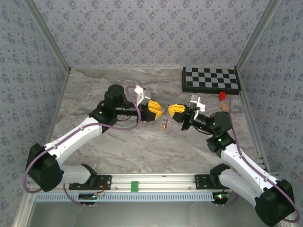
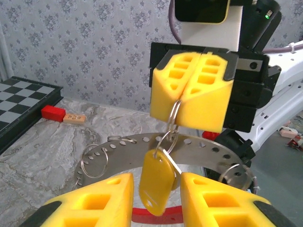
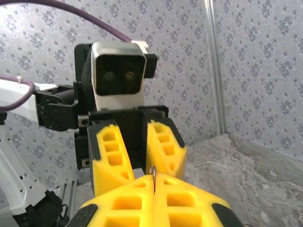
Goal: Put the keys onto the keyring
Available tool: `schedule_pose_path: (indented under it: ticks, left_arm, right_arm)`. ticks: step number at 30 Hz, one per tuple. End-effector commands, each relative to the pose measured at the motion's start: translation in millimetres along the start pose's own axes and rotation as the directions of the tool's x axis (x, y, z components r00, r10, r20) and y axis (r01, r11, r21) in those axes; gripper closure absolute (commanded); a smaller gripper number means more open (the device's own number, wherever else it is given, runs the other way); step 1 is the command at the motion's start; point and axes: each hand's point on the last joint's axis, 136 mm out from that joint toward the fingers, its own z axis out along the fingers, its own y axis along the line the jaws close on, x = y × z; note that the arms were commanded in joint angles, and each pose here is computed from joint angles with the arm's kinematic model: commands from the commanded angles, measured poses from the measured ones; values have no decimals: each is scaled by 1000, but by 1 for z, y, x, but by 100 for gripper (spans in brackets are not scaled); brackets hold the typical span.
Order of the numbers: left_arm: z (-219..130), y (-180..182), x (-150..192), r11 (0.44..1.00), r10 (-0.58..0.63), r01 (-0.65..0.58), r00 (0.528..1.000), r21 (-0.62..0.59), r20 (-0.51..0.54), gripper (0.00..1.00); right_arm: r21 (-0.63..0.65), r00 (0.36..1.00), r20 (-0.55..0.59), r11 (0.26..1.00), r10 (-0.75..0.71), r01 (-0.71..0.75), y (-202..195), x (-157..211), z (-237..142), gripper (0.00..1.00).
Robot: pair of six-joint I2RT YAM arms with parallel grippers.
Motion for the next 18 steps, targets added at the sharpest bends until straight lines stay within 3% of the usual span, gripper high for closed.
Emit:
schedule_pose_path:
  ticks: [1, 18]
  left_arm:
    - [3, -3, -9, 999, 32, -32, 999, 6, 23, 69]
    - [-1, -16, -17, 996, 84, -85, 995, 8, 48, 52]
  right_arm:
    - [-27, 998, 55, 1000, -11, 13, 6, -15, -1, 100]
    - [-22, 999, 38, 1000, 5, -4, 3, -10, 1, 100]
